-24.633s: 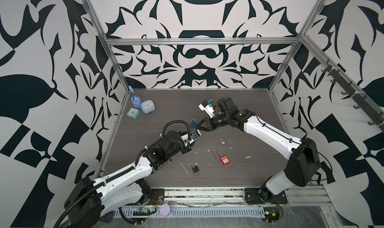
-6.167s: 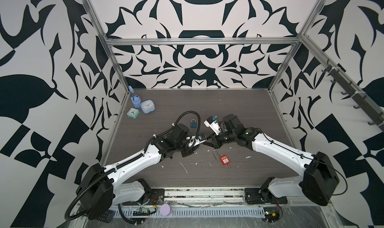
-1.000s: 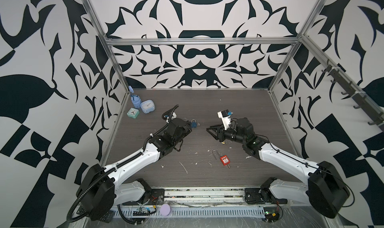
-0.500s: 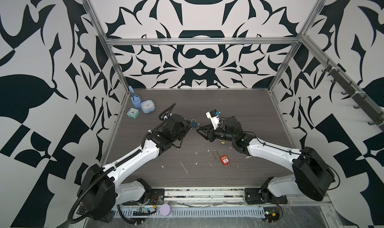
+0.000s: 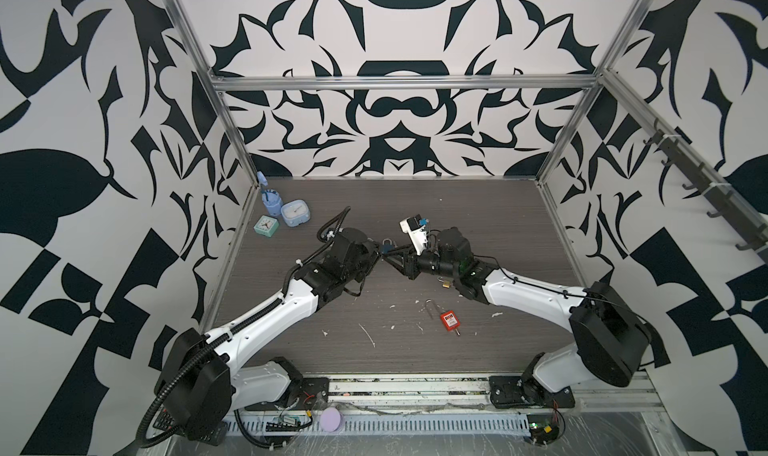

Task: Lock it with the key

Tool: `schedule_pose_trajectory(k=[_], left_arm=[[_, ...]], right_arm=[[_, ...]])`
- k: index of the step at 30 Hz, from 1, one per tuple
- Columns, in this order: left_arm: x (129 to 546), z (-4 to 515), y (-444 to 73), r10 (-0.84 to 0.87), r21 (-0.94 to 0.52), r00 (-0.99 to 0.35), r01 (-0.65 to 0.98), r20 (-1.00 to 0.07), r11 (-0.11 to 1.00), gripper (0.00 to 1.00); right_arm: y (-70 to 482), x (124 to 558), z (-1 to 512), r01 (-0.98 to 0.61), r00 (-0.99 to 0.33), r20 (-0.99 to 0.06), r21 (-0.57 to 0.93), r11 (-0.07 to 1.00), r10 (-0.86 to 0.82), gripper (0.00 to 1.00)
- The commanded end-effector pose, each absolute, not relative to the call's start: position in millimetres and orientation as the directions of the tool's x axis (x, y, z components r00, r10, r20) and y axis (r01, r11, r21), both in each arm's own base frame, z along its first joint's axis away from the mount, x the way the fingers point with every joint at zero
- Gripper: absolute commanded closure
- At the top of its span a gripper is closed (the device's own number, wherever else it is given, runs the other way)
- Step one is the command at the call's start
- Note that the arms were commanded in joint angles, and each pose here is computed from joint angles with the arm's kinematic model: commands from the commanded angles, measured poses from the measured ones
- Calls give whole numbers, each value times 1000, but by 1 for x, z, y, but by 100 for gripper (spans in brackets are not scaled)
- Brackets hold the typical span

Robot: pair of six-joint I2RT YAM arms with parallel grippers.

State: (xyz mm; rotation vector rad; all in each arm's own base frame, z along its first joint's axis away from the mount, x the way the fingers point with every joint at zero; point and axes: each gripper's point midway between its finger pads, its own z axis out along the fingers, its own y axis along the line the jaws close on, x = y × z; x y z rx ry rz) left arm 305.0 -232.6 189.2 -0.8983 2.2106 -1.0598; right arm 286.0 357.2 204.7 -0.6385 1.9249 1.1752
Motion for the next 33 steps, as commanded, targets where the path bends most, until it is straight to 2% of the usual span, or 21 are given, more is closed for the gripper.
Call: schedule_pose_trajectory(k=[1, 13, 21, 27, 31, 33], left_arm=[[304, 192, -228, -759, -821, -631, -342, -159, 457, 100], [307, 189, -232, -753, -819, -642, -347, -148, 457, 100], [308, 187, -231, -754, -815, -641, -354, -146, 459, 100], [309, 188, -230, -756, -814, -638, -357, -146, 458, 100], [310, 187, -229, -757, -812, -636, -357, -150, 461, 100], [311, 187, -228, -758, -811, -635, -359, -152, 463, 100]], right_arm=[[363, 294, 229, -769, -511, -860, 463, 441, 12, 71], [373, 301, 223, -769, -522, -853, 470, 432, -1, 72], [377, 303, 219, -766, -534, -846, 480, 427, -8, 86], [380, 303, 212, -759, -550, -835, 492, 426, -16, 91], [380, 303, 211, -759, -553, -833, 495, 423, -18, 99], [381, 303, 210, -759, -554, -832, 495, 422, -21, 100]])
